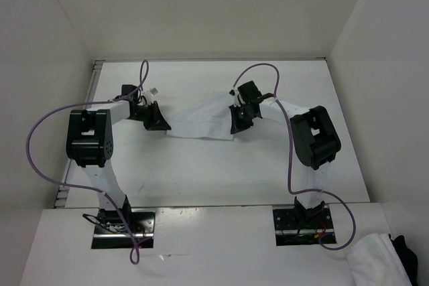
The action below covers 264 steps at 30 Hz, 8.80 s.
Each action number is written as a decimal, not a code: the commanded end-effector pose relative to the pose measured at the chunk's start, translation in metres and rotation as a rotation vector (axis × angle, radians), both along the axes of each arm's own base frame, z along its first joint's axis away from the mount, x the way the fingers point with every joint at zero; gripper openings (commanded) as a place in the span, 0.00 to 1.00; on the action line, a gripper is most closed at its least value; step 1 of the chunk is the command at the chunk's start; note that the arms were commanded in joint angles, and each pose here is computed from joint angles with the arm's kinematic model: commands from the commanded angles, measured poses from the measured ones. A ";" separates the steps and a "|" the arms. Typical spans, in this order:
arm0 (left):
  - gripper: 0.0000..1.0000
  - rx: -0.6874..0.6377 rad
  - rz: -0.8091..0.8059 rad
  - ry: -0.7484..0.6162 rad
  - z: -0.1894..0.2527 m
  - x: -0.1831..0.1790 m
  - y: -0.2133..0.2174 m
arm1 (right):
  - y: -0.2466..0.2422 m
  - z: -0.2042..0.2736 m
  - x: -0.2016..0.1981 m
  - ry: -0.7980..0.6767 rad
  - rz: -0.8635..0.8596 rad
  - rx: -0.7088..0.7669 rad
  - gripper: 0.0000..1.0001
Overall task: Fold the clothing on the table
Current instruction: Flatten the skirt out, then fold the skirt
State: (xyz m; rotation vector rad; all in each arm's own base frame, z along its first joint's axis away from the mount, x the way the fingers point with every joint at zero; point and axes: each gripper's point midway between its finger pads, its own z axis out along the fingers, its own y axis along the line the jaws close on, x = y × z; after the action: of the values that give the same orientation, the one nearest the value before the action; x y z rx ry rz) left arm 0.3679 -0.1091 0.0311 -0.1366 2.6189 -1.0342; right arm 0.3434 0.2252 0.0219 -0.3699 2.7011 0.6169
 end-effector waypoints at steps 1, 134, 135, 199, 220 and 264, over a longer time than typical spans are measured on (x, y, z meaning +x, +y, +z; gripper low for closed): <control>0.00 -0.106 -0.003 -0.179 0.071 0.057 -0.011 | 0.013 0.066 0.053 -0.214 0.065 0.017 0.00; 0.00 0.308 -0.003 -0.041 0.017 0.088 -0.072 | -0.030 0.036 0.077 -0.196 -0.012 -0.186 0.00; 0.02 0.304 0.011 -0.096 0.038 0.094 -0.071 | -0.028 0.043 0.077 -0.206 -0.007 -0.169 0.00; 0.52 0.269 0.091 -0.005 -0.016 -0.045 -0.082 | -0.097 -0.022 -0.006 0.036 -0.056 -0.080 0.40; 0.53 0.312 0.105 0.047 -0.023 -0.066 -0.069 | -0.095 -0.022 -0.004 0.032 -0.044 -0.074 0.01; 0.00 0.033 -0.032 -0.293 0.181 -0.142 -0.087 | -0.108 0.143 -0.088 -0.471 0.429 -0.075 0.00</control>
State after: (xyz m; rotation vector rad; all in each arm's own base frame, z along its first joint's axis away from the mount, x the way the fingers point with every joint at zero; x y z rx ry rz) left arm 0.2348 -0.1931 0.1829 0.0770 2.4257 -0.8726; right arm 0.2649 0.1223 0.1624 -0.9178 2.2218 0.4881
